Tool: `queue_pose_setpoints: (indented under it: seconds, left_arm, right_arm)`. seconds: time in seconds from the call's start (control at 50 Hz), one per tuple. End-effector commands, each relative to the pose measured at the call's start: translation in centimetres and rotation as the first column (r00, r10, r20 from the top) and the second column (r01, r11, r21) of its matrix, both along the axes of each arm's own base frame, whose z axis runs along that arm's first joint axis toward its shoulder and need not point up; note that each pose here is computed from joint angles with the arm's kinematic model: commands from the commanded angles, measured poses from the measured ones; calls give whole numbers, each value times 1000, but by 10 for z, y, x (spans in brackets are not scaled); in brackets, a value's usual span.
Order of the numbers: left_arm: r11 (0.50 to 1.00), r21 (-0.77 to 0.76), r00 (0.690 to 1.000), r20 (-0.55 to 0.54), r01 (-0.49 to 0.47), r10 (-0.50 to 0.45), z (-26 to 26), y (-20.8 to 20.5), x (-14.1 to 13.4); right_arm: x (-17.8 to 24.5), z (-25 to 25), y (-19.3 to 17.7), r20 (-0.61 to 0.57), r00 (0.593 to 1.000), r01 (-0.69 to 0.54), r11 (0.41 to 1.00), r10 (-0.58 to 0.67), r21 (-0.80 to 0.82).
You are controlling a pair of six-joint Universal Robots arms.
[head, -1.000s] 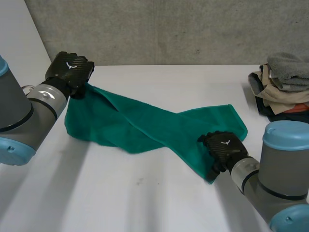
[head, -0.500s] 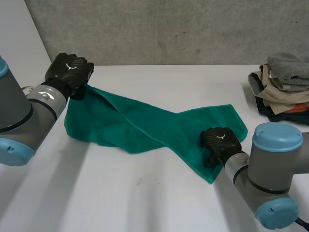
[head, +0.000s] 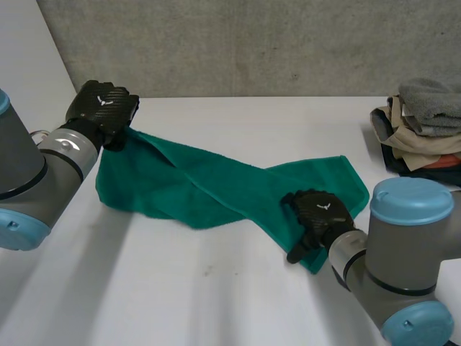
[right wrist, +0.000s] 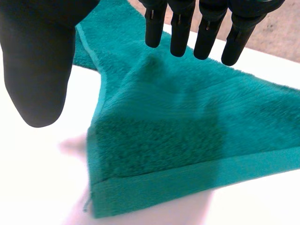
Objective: Fold the laundry.
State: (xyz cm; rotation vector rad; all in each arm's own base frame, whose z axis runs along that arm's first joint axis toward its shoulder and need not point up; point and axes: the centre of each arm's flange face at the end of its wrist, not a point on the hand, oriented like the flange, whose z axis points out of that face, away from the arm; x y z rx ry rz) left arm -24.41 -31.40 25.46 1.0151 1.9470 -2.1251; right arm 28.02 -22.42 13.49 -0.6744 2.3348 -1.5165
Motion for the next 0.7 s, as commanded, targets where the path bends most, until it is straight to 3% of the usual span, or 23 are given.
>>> queue_pose_setpoints:
  seconds: [0.02, 0.3, 0.56, 0.7]
  left_arm:
    - [1000, 0, 1000, 0, 0, 0, 0, 0, 0]
    - [1000, 7, 1000, 2, 1, -1, -3, 1, 1]
    - [1000, 0, 1000, 0, 0, 0, 1, 3, 1]
    - [1000, -8, 1000, -2, -11, 11, 7, 5, 5]
  right_arm:
    - [7, -22, -2, -18, 1000, -8, 1000, 8, 27]
    - [7, -25, -25, -70, 997, 30, 989, -40, -147]
    - [12, -25, -38, -124, 992, 7, 978, -33, -206]
    - [-3, 6, -70, -152, 984, 37, 940, -93, -340]
